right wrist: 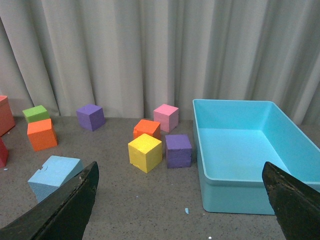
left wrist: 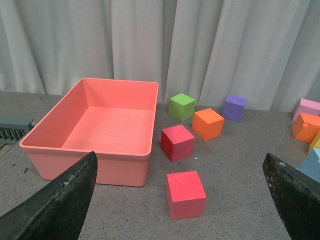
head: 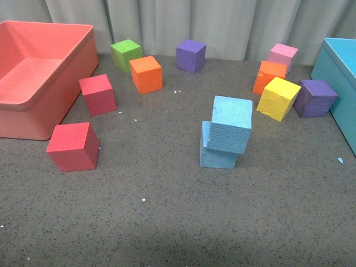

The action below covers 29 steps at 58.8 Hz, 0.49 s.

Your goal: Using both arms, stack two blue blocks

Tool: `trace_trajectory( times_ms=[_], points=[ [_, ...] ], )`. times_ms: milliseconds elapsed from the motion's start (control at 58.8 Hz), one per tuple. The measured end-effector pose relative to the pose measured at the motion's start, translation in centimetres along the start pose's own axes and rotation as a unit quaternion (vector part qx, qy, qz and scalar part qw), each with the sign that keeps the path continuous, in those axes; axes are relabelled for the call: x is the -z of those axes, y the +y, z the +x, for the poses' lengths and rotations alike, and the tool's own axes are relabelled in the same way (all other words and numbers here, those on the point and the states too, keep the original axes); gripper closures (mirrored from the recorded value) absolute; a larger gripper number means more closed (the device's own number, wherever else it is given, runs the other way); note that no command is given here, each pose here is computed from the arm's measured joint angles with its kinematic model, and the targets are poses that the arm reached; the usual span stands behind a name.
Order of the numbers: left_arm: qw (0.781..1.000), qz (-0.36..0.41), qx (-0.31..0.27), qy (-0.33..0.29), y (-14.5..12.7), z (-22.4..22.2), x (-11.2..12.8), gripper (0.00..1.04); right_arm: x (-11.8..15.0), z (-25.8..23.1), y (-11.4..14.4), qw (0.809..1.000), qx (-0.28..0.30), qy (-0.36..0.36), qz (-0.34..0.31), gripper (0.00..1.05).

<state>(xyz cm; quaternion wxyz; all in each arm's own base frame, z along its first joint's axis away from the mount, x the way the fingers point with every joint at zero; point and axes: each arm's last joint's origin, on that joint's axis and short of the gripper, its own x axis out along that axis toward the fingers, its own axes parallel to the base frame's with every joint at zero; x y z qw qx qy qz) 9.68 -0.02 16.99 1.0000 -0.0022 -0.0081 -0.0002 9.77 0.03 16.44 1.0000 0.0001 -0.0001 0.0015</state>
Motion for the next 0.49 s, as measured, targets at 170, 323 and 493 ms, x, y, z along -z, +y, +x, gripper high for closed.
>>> trace_trajectory(
  times_ms=[170, 323, 493],
  points=[
    [1.000, 0.000, 0.000, 0.000, 0.00, 0.00, 0.00, 0.07, 0.00, 0.00, 0.00, 1.000, 0.000, 0.000, 0.000, 0.09],
    [1.000, 0.000, 0.000, 0.000, 0.00, 0.00, 0.00, 0.07, 0.00, 0.00, 0.00, 1.000, 0.000, 0.000, 0.000, 0.09],
    [1.000, 0.000, 0.000, 0.000, 0.00, 0.00, 0.00, 0.07, 0.00, 0.00, 0.00, 1.000, 0.000, 0.000, 0.000, 0.09]
  ],
)
